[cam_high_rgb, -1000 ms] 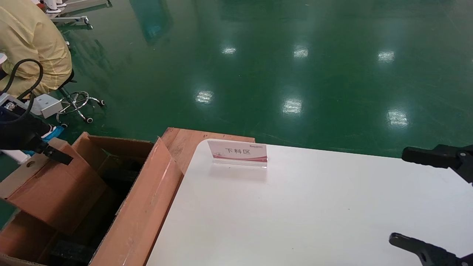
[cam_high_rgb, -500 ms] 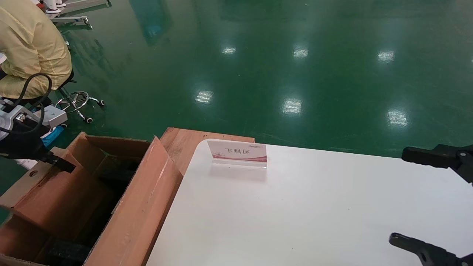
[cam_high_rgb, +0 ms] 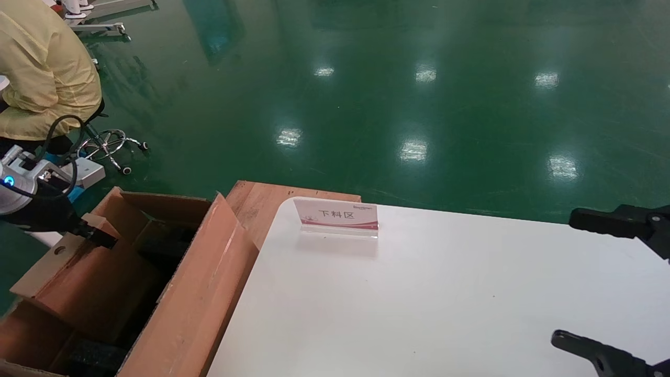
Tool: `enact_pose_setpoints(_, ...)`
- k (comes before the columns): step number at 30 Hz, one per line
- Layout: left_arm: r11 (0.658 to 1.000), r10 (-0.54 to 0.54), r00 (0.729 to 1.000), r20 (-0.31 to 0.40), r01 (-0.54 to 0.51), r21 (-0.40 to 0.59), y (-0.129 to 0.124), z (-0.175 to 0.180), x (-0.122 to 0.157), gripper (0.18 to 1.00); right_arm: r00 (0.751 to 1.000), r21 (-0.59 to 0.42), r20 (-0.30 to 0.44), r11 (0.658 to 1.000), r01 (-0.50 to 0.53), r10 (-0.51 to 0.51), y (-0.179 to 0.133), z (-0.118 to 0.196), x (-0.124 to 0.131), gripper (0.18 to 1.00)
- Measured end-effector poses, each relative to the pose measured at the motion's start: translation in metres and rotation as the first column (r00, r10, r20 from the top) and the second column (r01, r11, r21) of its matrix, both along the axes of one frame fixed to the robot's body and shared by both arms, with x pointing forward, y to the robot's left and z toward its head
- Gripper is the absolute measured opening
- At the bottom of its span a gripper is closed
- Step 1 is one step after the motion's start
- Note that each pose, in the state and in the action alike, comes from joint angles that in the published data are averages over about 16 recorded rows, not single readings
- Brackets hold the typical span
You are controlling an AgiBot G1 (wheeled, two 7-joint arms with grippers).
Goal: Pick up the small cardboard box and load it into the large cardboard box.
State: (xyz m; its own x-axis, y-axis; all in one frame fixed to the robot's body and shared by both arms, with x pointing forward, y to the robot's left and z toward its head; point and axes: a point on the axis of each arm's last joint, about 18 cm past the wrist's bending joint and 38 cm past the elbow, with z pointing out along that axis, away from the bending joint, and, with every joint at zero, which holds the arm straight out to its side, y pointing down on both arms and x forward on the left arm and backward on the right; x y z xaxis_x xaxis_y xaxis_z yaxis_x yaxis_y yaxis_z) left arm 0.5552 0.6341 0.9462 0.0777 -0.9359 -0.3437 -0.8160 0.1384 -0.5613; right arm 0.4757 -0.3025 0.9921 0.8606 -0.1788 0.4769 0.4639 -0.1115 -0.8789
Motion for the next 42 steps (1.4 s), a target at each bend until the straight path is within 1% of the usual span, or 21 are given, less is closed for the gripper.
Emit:
enact_pose_setpoints(7,1.000,0.012,1.000,-0.008,-0.012,0.002,0.001,-0.005,0.001,0.376,1.000,0.000,0.000,1.000,0.000,0.000,0.000,0.000,0.000,1.001)
enact_pose_setpoints(13,1.000,0.014,1.000,-0.009,-0.014,0.006,0.002,-0.005,0.001,0.399,1.000,0.000,0.000,1.000,0.000,0.000,0.000,0.000,0.000,1.001)
enact_pose_setpoints(19,1.000,0.012,1.000,-0.007,-0.012,0.006,0.002,-0.004,0.000,0.450,1.000,0.000,0.000,1.000,0.000,0.000,0.000,0.000,0.000,1.001)
enact_pose_setpoints(25,1.000,0.010,1.000,-0.006,-0.010,0.005,0.002,-0.004,0.000,0.539,1.000,0.000,0.000,1.000,0.000,0.000,0.000,0.000,0.000,1.001)
enact_pose_setpoints(32,1.000,-0.006,1.000,-0.005,0.006,0.011,-0.002,-0.001,0.003,0.678,1.000,0.000,0.000,1.000,0.000,0.000,0.000,0.000,0.000,1.001)
enact_pose_setpoints(35,0.999,-0.031,1.000,0.003,0.031,0.023,-0.006,0.004,0.007,0.748,1.000,0.000,0.000,1.000,0.000,0.000,0.000,0.000,0.000,1.001)
enact_pose_setpoints(37,0.998,-0.053,0.999,0.012,0.053,0.035,-0.009,0.009,0.011,0.779,1.000,0.000,0.000,1.000,0.000,0.000,0.000,0.000,0.000,1.001)
enact_pose_setpoints(42,0.989,-0.130,0.990,0.052,0.125,0.081,-0.020,0.029,0.024,0.870,1.000,0.000,0.000,1.000,0.000,0.000,0.000,0.000,0.000,1.001)
